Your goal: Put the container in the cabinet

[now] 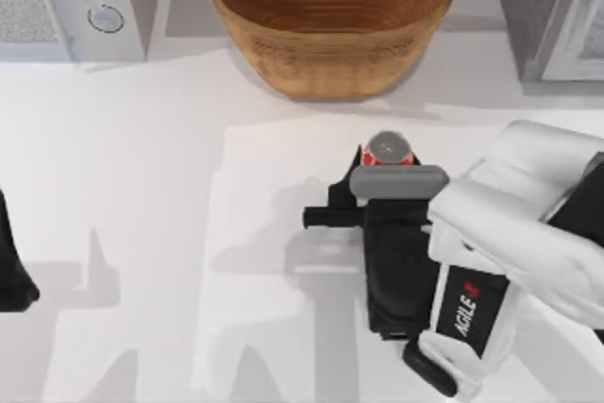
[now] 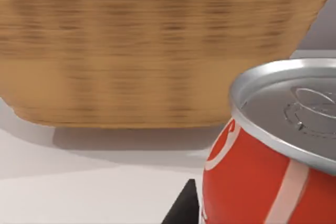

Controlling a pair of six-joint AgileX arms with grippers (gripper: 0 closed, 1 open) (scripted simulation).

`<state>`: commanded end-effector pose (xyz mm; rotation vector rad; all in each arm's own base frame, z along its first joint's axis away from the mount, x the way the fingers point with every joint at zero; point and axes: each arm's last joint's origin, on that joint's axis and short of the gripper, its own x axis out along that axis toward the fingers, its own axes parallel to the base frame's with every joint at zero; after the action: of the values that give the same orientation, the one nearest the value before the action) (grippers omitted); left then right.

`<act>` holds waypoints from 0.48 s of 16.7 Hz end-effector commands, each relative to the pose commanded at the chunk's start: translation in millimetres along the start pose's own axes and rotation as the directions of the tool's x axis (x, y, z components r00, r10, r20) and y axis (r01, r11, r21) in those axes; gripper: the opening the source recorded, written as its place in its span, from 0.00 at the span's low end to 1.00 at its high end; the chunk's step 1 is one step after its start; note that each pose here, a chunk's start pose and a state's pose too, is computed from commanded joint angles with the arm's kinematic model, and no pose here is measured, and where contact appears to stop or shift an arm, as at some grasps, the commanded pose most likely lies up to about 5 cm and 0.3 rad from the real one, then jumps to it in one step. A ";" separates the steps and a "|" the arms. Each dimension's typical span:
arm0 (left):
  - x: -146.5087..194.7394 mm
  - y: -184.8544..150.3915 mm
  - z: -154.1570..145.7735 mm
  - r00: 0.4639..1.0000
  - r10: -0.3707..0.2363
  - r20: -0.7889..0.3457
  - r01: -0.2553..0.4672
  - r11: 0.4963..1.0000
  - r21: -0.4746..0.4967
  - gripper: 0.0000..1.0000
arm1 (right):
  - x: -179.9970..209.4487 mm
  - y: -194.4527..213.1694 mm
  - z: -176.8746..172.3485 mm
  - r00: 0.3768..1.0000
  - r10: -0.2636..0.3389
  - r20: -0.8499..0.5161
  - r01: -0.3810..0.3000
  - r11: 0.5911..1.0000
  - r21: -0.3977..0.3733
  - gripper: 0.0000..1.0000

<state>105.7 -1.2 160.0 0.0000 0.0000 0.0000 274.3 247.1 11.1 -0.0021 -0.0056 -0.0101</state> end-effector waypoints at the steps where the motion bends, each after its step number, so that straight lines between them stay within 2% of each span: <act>1: 0.0 0.0 0.0 1.000 0.000 0.000 0.000 1.000 0.000 1.00 | 0.0 0.0 0.0 1.000 0.000 0.000 0.000 1.000 0.000 0.00; 8: 0.0 0.0 0.0 1.000 0.000 0.000 0.000 1.000 0.000 1.00 | -0.4 0.6 0.8 1.000 0.003 -0.001 -0.003 1.000 0.001 0.00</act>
<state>105.7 -1.2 160.0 0.0000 0.0000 0.0000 273.9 247.7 11.9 -0.0010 -0.0051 -0.0074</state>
